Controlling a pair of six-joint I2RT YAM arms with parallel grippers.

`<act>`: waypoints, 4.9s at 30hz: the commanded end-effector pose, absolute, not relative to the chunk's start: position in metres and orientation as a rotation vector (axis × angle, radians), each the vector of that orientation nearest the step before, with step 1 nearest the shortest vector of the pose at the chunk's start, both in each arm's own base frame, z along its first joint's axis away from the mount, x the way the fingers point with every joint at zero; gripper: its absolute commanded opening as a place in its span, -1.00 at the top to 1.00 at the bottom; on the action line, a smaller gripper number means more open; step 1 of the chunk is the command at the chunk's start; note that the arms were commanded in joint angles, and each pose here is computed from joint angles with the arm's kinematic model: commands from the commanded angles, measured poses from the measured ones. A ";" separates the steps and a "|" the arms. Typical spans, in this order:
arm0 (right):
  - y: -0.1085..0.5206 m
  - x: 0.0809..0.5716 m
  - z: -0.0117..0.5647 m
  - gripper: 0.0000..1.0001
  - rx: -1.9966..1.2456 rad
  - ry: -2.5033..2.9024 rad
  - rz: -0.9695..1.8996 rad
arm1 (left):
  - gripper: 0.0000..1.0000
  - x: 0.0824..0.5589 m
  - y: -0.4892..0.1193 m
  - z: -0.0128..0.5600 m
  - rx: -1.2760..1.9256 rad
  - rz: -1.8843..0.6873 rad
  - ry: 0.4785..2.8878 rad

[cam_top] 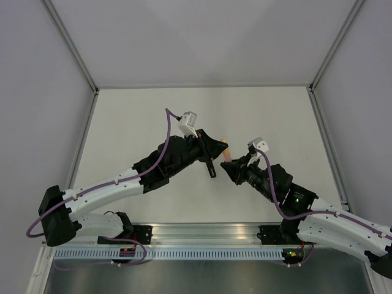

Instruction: Insert the pens into the pen caps

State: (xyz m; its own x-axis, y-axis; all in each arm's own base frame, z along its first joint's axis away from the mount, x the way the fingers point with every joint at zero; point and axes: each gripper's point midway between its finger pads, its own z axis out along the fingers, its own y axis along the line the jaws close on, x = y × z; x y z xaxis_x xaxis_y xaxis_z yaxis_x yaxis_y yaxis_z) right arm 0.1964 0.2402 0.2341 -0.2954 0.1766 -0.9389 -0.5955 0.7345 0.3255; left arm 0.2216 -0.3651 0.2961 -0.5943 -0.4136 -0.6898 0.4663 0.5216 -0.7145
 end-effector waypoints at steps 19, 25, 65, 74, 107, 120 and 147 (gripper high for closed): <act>0.266 0.163 0.289 1.00 -0.506 1.543 1.031 | -0.68 0.161 -0.335 0.322 0.356 -1.278 1.760; 0.273 0.121 0.320 1.00 -0.618 1.429 1.265 | -0.71 0.121 -0.310 0.363 0.547 -1.369 1.572; 0.298 0.073 0.338 1.00 -0.663 1.323 1.717 | -0.30 0.117 -0.305 0.407 0.440 -1.511 1.333; 0.299 0.076 0.335 1.00 -0.655 1.332 1.710 | -0.26 0.111 -0.305 0.408 0.465 -1.532 1.311; 0.316 0.120 0.439 1.00 -0.673 1.207 1.436 | 0.95 0.074 -0.335 0.292 0.694 -1.732 1.482; 0.294 0.130 0.481 0.99 -0.619 1.166 1.312 | 0.95 0.076 -0.325 0.287 0.699 -1.672 1.476; 0.279 0.148 0.537 1.00 -0.550 1.098 1.179 | 0.95 0.066 -0.333 0.253 0.820 -1.681 1.512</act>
State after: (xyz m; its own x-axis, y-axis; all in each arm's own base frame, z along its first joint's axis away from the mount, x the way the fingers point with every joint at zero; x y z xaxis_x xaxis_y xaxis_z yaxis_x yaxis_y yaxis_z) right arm 0.1021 0.3072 0.3442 -0.3700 -0.1154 -0.9218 -0.9158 0.2122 0.3411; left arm 0.1142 -0.2932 0.4061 -0.3247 -0.6329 -0.7029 0.9080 -0.0006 -0.4189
